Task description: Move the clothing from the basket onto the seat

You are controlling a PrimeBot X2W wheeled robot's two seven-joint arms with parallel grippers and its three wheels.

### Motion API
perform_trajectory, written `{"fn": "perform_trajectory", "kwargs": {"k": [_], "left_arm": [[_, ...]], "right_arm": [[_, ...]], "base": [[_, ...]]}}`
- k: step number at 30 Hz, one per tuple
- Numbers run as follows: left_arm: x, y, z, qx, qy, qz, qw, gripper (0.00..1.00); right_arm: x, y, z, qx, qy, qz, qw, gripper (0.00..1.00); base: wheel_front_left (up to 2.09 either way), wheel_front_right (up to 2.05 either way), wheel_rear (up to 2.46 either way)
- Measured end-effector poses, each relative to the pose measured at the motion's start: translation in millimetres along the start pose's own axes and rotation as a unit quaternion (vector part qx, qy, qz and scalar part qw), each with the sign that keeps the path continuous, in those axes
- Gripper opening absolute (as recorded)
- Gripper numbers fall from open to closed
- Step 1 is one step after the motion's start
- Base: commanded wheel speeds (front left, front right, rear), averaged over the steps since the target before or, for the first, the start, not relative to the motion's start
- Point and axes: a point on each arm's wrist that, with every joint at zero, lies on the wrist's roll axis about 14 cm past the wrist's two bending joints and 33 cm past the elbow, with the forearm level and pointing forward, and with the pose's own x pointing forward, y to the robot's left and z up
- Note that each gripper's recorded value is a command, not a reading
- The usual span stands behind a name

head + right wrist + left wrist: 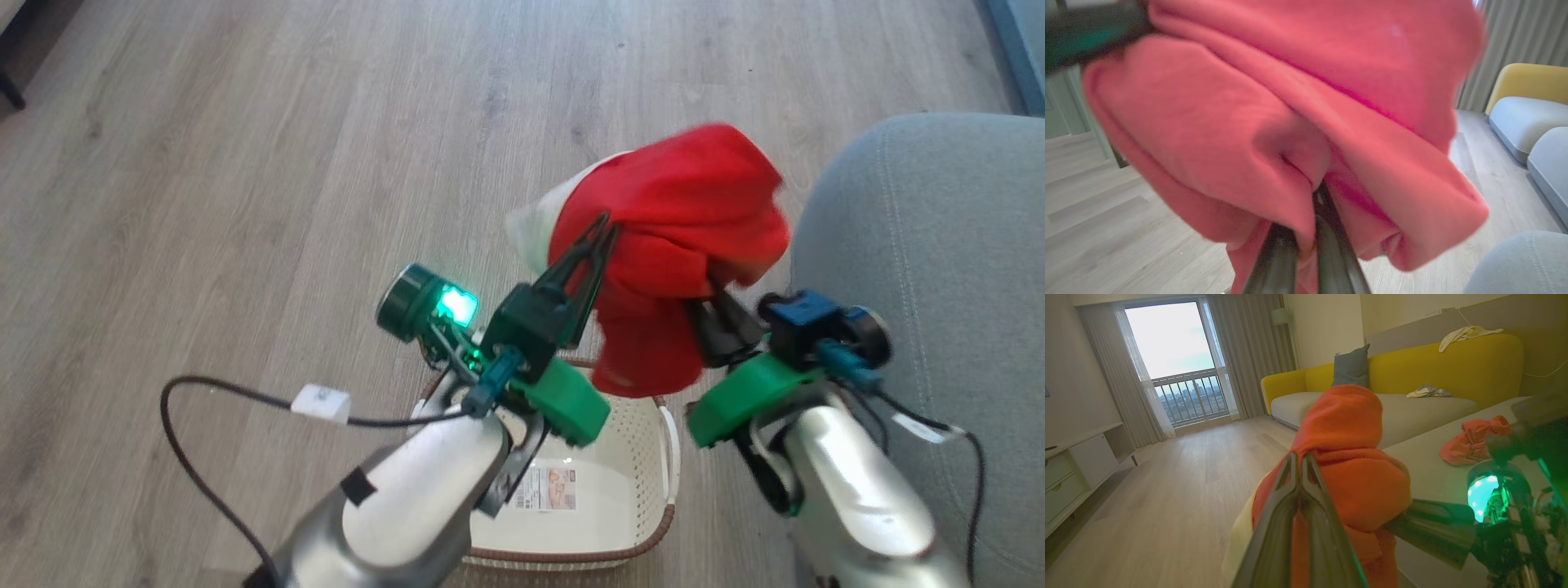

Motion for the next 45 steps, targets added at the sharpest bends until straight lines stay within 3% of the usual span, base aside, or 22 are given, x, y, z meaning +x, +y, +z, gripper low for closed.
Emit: {"fn": "perform_trajectory", "kwargs": {"k": [5, 11, 21, 23, 24, 25, 34, 45], "left_arm": [[-13, -12, -16, -0.011, 0.022, -0.021, 0.999, 0.00], [-20, -29, -15, -0.022, 0.019, -0.063, 0.998, 0.00], [-32, -35, -20, -0.041, 0.026, -0.074, 0.996, 0.00], [-34, -33, -22, -0.043, 0.029, -0.072, 0.996, 0.45], [-34, -31, -23, -0.042, 0.030, -0.069, 0.996, 0.86], [-34, -29, -24, -0.042, 0.030, -0.066, 0.997, 1.00], [-31, -18, -27, -0.045, 0.032, -0.049, 0.997, 1.00], [-42, -13, -39, -0.022, 0.050, -0.039, 0.998, 1.00]], "right_arm": [[-4, -20, 28, 0.010, -0.047, -0.034, 0.998, 0.00], [-4, -23, 63, 0.021, -0.103, -0.039, 0.994, 0.00], [-11, -20, 68, 0.086, -0.125, -0.045, 0.987, 0.00], [-11, -21, 70, 0.100, -0.130, -0.045, 0.985, 0.00], [-10, -21, 70, 0.107, -0.132, -0.045, 0.984, 0.00], [-10, -22, 70, 0.112, -0.133, -0.046, 0.984, 0.00], [-10, -33, 74, 0.121, -0.144, -0.061, 0.980, 0.00], [-23, -67, 90, 0.080, -0.162, -0.091, 0.979, 0.00]], "base": [[0.00, 0.00, 0.00], [0.00, 0.00, 0.00], [0.00, 0.00, 0.00], [0.00, 0.00, 0.00], [0.00, 0.00, 0.00], [0.00, 0.00, 0.00], [0.00, 0.00, 0.00], [0.00, 0.00, 0.00]]}}
